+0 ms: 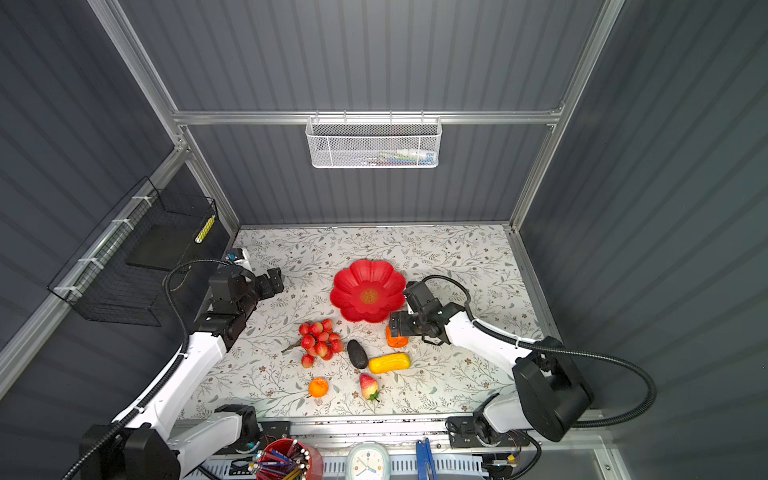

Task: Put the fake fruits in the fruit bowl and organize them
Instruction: 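Reach the right gripper to the orange persimmon and grasp it, then drop the persimmon into the red bowl while the left arm moves toward the fruits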

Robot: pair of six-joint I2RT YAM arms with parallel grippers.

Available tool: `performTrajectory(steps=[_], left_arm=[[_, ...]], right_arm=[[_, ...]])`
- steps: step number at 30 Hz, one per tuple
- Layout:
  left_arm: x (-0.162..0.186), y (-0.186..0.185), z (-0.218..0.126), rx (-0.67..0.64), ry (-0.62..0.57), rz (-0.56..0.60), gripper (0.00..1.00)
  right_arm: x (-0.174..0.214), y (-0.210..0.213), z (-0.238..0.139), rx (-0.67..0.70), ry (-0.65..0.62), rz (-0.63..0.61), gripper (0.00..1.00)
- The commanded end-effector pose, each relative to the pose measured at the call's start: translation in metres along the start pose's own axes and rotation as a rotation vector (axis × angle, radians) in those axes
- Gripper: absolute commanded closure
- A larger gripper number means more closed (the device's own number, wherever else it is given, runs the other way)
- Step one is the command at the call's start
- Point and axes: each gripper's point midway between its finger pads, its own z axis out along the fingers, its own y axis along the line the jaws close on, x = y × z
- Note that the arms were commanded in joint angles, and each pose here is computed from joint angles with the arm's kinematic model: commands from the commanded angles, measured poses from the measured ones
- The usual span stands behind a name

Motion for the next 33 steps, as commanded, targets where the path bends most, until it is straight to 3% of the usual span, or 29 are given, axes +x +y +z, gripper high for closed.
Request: performTrajectory(steps=[1,10,16,19,21,25,29,33], left_arm=[[-0.012,-0.002,-0.013,0.015,-0.019,-0.008,0.05],[-0.015,0.0,-0.032,0.016,-0.034,-0.013,0.04],[-0.013,-0.001,-0.038,0.023,-0.03,-0.02,0.04],[-0.01,-0.001,-0.038,0.028,-0.023,-0.028,0.04],[-0.008,-0.001,-0.038,0.031,-0.013,-0.029,0.04],[-0.004,-0.003,-0.041,0.043,0.015,-0.026,0.04],[0.0,-0.007,-0.045,0.063,0.048,-0.026,0.05],[0.01,-0.016,-0.05,0.117,0.108,-0.03,0.07]], right_arm=[[0.002,0.002,0.004,0.018,0.045,-0.024,0.05],[0.027,0.007,0.02,0.014,0.195,-0.041,0.09],[0.028,0.005,0.024,0.029,0.205,-0.039,0.2],[0.026,0.003,0.023,0.041,0.195,-0.039,0.32],[0.025,0.001,0.018,0.048,0.179,-0.039,0.4],[0.011,-0.01,-0.008,0.122,0.104,-0.071,0.47],[-0.02,-0.012,-0.044,0.163,-0.024,-0.108,0.49],[-0.062,0.011,-0.058,0.111,-0.133,-0.138,0.48]])
